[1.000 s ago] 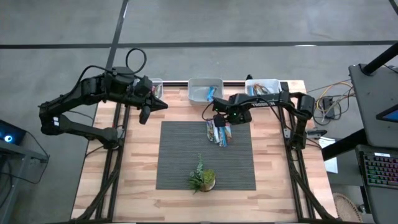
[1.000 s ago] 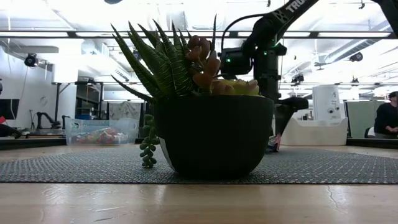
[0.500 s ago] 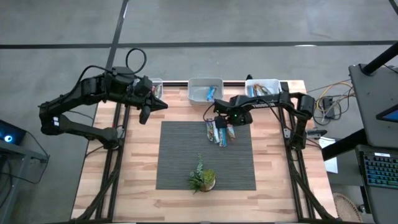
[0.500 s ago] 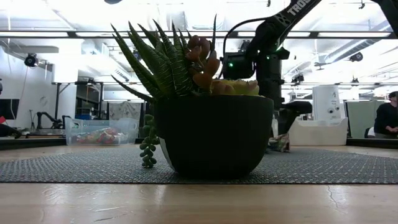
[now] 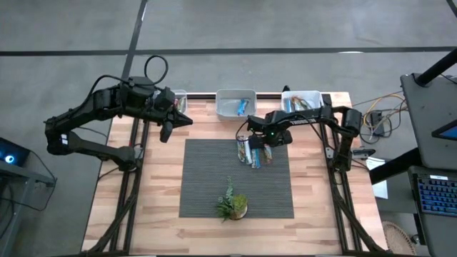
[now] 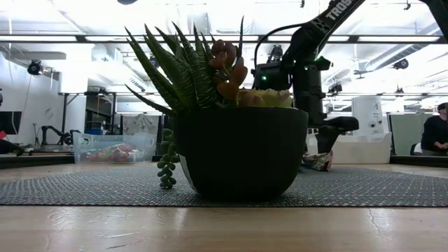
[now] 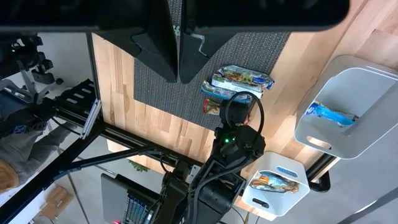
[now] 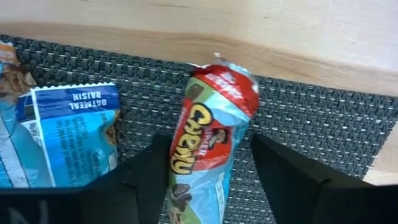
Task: Pick and place Granola Bars by type
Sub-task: Put the red granola bar into the transparent bin
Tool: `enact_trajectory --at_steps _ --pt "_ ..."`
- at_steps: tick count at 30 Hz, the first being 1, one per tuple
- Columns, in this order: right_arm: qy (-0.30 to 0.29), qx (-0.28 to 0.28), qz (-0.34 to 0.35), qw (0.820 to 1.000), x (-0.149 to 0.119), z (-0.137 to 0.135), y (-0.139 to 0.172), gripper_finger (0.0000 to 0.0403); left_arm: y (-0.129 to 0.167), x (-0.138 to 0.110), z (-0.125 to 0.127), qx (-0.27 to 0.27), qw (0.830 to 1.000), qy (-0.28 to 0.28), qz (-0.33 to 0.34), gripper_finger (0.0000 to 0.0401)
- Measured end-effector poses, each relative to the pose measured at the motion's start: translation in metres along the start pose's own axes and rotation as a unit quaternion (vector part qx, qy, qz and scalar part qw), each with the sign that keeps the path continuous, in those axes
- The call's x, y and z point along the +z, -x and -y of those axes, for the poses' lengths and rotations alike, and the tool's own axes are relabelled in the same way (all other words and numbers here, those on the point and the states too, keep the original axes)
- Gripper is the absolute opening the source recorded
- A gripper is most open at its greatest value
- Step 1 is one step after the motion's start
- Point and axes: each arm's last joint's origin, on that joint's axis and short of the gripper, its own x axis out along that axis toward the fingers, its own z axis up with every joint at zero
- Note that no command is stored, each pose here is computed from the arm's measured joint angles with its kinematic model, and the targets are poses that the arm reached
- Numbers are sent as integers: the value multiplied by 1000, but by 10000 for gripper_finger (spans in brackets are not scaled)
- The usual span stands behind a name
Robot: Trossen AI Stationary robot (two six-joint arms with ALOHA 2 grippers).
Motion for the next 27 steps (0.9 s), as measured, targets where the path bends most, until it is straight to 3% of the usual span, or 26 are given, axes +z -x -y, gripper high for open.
enact_trajectory --at_steps 13,27 --pt "8 4 1 1000 0 -1 1 115 0 0 0 0 1000 0 0 0" --pt "28 3 1 1000 0 -1 2 59 0 0 0 0 1000 3 0 0"
